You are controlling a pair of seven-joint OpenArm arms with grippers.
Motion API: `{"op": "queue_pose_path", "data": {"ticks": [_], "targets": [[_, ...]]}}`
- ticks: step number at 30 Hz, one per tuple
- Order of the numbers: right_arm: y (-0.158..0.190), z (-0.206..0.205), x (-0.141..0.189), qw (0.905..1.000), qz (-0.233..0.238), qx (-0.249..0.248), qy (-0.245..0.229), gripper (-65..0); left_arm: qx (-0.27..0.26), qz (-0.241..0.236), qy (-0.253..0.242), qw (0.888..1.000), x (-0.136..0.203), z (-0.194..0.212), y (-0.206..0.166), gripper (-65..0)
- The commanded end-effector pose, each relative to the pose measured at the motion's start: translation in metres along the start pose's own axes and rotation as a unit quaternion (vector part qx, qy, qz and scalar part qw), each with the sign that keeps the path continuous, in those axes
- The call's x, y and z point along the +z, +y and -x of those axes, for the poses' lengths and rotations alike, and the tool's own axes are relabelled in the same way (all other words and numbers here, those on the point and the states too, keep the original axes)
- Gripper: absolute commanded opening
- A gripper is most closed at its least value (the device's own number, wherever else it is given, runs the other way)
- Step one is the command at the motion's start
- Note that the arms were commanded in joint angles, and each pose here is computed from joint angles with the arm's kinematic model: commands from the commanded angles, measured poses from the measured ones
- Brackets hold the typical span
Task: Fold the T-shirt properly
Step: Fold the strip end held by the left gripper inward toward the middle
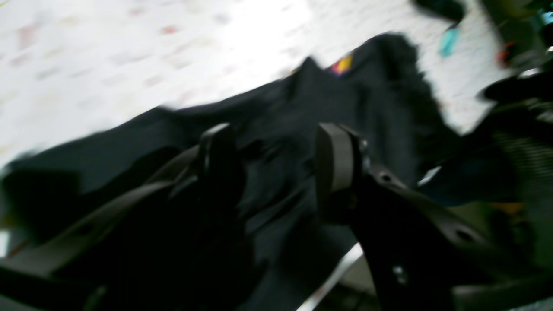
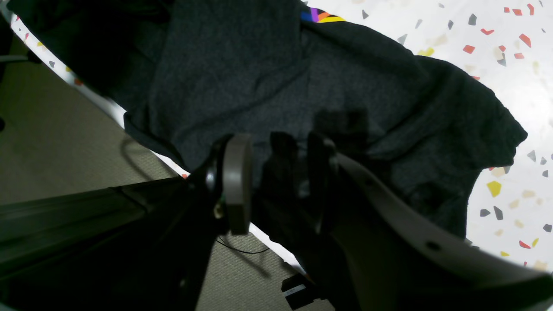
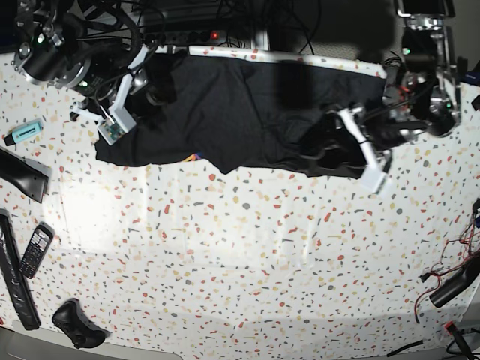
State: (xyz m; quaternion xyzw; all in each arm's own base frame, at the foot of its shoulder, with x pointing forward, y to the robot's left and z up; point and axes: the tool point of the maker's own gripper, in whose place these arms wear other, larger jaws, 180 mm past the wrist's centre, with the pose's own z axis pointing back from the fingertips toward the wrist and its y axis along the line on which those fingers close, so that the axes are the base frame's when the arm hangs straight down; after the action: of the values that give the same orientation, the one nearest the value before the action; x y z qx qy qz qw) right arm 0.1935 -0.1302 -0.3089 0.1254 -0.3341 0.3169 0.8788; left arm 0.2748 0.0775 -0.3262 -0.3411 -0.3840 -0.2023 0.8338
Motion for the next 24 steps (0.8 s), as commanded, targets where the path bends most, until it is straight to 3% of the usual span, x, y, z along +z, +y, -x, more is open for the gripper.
{"op": "queue_pose_path", "data": {"ticks": [1,6,10,14,19,21,24], "targets": [[-0.001,-0.009,0.004,0.9998,0.002,0.009,-0.017,-44.0,-0.014,-0.009,-0.014,1.000,0.012,-0.011,0.007,-36.3],[-0.001,-0.009,0.004,0.9998,0.002,0.009,-0.017,-44.0,-0.005,-0.031,0.025,0.999,0.036,0.023,0.019,-36.7],[-0.001,-0.009,0.004,0.9998,0.001,0.009,-0.017,-44.0,0.006,-0.026,0.040,0.999,0.032,0.050,0.008,-37.0],[-0.001,-0.009,0.004,0.9998,0.002,0.009,-0.017,-44.0,-0.016,-0.055,0.088,0.994,0.022,0.074,0.009,-37.1],[-0.001,-0.008,0.004,0.9999,0.001,0.009,-0.014,-44.0,-0.005,-0.067,0.073,0.995,0.014,0.070,0.009,-37.8],[-0.001,-0.008,0.004,0.9999,0.002,0.009,-0.015,-44.0,-0.008,-0.056,0.071,0.996,0.012,0.070,0.004,-44.4],[-0.001,-0.008,0.004,0.9998,0.002,0.009,-0.015,-44.0,-0.009,0.004,0.066,0.998,0.010,0.069,-0.018,-55.1]]}}
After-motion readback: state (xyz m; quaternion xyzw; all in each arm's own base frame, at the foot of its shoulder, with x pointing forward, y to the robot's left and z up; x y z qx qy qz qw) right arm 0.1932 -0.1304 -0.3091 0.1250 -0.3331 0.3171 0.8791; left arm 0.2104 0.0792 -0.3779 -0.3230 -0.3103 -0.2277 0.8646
